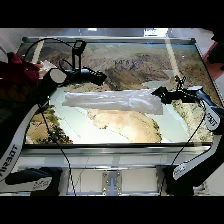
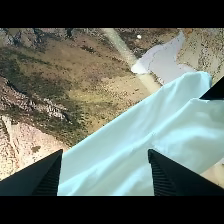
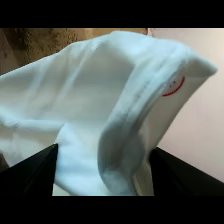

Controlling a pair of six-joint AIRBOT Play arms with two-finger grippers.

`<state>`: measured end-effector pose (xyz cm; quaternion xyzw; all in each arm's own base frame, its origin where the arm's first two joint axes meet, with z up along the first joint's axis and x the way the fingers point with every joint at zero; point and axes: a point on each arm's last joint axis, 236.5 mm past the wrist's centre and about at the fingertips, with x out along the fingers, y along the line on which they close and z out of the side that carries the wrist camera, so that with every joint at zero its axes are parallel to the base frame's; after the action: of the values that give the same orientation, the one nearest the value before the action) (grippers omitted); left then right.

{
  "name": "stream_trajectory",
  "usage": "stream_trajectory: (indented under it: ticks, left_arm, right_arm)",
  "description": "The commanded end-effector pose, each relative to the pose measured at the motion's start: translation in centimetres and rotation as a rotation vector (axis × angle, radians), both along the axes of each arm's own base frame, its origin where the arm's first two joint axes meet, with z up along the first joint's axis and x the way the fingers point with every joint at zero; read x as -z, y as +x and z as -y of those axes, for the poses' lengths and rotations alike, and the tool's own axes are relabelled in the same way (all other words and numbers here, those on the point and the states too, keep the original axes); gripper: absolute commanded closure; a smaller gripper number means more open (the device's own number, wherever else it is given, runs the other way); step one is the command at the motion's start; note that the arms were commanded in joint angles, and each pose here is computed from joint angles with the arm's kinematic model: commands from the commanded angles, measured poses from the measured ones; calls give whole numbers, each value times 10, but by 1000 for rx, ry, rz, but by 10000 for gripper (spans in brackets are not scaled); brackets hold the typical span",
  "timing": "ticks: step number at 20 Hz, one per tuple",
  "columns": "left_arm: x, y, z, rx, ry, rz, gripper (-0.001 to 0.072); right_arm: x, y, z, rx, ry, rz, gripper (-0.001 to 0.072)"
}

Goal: Fold the shirts.

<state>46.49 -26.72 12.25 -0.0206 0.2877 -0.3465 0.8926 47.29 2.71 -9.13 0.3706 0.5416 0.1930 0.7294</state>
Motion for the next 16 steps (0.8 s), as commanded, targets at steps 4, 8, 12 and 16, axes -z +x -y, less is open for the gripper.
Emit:
stream_trajectory:
  ticks: [4, 8, 12, 16]
  left_arm:
    - [27, 4, 3, -12, 1, -67, 687]
    - [90, 5, 9, -87, -45, -292, 696]
    - [161, -16, 33, -63, -7, -469, 696]
    - [215, -45, 75, 47, 69, -591, 696]
  right_arm:
    - [-8, -6, -16, -45, 51, -7, 483]
    - [-35, 2, -24, -50, 99, 65, 681]
    - [-69, -5, -29, -77, 92, 98, 683]
    - [-103, -20, -40, -142, 5, 130, 683]
